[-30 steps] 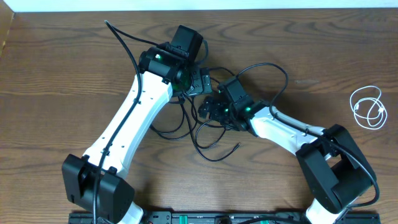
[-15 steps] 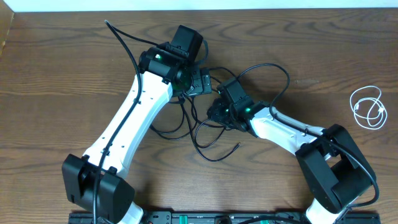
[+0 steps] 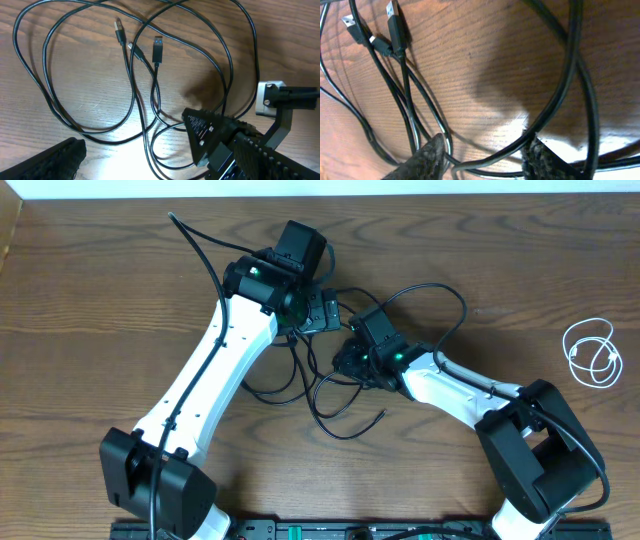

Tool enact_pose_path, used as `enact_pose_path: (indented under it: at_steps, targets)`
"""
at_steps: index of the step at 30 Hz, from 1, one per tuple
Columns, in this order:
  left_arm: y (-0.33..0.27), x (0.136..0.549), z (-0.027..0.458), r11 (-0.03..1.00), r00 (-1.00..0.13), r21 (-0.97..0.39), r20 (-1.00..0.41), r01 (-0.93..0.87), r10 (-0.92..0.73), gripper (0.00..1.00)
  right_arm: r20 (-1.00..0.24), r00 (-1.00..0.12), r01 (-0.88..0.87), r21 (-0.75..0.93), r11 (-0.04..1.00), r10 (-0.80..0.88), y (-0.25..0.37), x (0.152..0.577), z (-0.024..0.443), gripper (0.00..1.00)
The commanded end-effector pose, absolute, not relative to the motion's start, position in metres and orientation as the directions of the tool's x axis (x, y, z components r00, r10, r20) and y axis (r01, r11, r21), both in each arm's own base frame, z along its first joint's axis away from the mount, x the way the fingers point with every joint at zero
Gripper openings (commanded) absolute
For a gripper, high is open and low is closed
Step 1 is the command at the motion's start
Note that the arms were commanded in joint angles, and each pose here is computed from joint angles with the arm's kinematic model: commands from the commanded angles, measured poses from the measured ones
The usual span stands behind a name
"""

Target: Untangle cables

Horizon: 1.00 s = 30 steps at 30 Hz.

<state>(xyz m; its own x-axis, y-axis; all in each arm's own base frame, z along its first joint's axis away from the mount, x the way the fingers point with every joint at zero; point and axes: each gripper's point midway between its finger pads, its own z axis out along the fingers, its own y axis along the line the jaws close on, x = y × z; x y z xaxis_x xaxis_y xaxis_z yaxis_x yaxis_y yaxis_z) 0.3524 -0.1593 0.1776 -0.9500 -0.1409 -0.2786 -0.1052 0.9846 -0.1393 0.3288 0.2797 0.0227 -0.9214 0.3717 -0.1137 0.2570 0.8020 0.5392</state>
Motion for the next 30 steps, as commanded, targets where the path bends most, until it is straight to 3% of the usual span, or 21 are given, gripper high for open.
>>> enact_pose_path:
  at_steps: [1, 2, 4, 8, 15, 16, 19, 20, 30]
  targets:
    - [-0.157, 0.353, 0.182, 0.986, -0.948, -0.135, -0.29, -0.099, -0.135, 1.0, -0.066, -0.932, 0.266, 0.546, 0.794, 0.357, 0.283, 0.32, 0.017, 0.52]
    - [-0.157, 0.353, 0.182, 0.986, -0.948, -0.135, -0.289, -0.099, -0.135, 1.0, -0.062, -0.932, 0.267, 0.548, 0.793, 0.357, 0.283, 0.32, 0.018, 0.57]
    - [-0.157, 0.353, 0.182, 0.986, -0.948, -0.135, -0.29, -0.099, -0.135, 1.0, -0.061, -0.93, 0.271, 0.549, 0.791, 0.361, 0.282, 0.321, 0.018, 0.57]
    - [-0.157, 0.353, 0.182, 0.986, -0.948, -0.135, -0.289, -0.099, -0.135, 1.0, -0.062, -0.925, 0.282, 0.55, 0.786, 0.375, 0.278, 0.325, 0.018, 0.44]
    - [-0.157, 0.353, 0.182, 0.986, -0.948, -0.135, -0.29, -0.099, -0.135, 1.0, -0.063, -0.91, 0.309, 0.555, 0.772, 0.41, 0.274, 0.331, 0.019, 0.33]
    - [-0.157, 0.353, 0.182, 0.986, -0.948, -0.135, -0.29, -0.099, -0.135, 1.0, -0.065, -0.907, 0.314, 0.552, 0.772, 0.415, 0.273, 0.332, 0.019, 0.3]
    - [-0.157, 0.353, 0.182, 0.986, -0.948, -0.135, -0.29, -0.099, -0.135, 1.0, -0.079, -0.905, 0.312, 0.542, 0.78, 0.417, 0.272, 0.332, 0.018, 0.05]
    - [-0.157, 0.353, 0.182, 0.986, -0.948, -0.135, -0.289, -0.099, -0.135, 1.0, -0.093, -0.913, 0.289, 0.54, 0.79, 0.397, 0.272, 0.333, 0.018, 0.01]
    - [-0.157, 0.353, 0.182, 0.986, -0.948, -0.135, -0.29, -0.099, -0.135, 1.0, -0.141, -0.948, 0.15, 0.591, 0.793, 0.284, 0.258, 0.346, 0.032, 0.04]
